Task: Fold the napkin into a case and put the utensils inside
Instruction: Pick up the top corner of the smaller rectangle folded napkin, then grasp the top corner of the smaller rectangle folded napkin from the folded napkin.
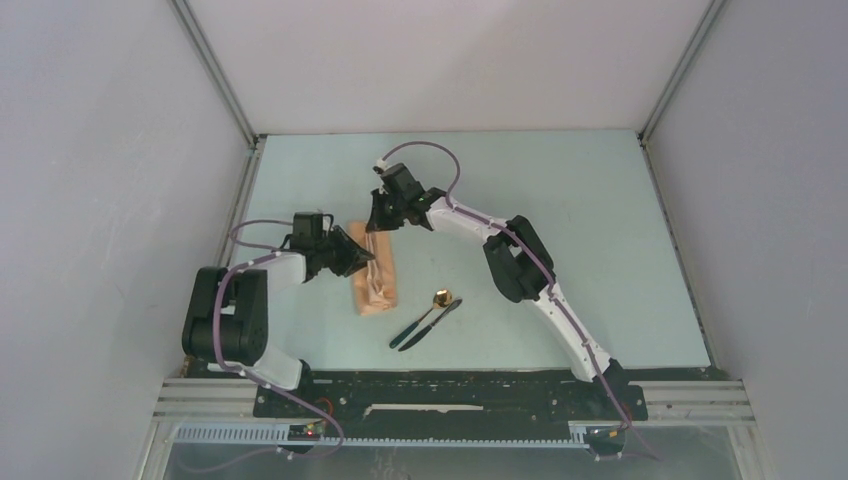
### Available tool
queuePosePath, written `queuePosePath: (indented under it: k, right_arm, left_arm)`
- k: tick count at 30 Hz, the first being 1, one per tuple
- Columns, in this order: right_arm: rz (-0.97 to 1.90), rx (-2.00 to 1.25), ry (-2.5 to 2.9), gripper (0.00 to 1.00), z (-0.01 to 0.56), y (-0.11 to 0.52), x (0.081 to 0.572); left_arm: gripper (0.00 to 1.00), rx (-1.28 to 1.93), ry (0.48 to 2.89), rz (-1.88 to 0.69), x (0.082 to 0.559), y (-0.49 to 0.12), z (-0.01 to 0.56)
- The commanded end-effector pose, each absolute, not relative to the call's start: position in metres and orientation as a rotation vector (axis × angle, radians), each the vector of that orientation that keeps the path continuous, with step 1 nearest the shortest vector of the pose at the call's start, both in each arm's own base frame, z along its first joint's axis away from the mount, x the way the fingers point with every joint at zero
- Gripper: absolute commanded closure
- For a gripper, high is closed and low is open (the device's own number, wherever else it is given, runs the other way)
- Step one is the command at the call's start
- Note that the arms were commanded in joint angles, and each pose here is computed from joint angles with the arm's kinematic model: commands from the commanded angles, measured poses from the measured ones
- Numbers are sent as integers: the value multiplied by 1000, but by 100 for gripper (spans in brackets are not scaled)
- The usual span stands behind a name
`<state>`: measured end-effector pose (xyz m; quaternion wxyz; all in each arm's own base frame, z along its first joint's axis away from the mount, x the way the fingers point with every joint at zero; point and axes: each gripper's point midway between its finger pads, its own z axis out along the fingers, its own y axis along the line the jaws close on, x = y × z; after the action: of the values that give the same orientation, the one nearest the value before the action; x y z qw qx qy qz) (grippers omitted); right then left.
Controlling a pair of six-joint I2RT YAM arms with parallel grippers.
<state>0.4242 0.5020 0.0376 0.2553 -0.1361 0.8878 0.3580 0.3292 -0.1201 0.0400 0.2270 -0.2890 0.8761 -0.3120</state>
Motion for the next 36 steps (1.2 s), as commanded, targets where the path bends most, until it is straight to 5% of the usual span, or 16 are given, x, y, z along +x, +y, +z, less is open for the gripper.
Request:
queuePosePath:
  k: [1,14,21,24,28,32,36]
  right_arm:
    - [1063,-363,2298,100,92,510,431]
    - [1070,-371,2306,100,91,516,430]
    - [1050,-369,2300,100,98,517,428]
    - [1036,-367,2306,100,100,517,427]
    - [975,-391,2328,82,110,511,422]
    - [879,-395,2380,56,117,488,416]
    - [844,-432,2371,41,118,481,411]
  left_arm:
    - [61,-770,2412,-877,339,-123,42]
    - [42,-759,2402,-849,335,-124,42]
    - [49,-781,2500,-799,330,-127,20]
    - [61,-793,2526,-764,327,-123,14]
    - [78,-830,2551,-715,324,-116,4]
    - [86,-857,2554,-693,319,-111,-2]
    - [94,-871,2533,-694,316,-110,-4]
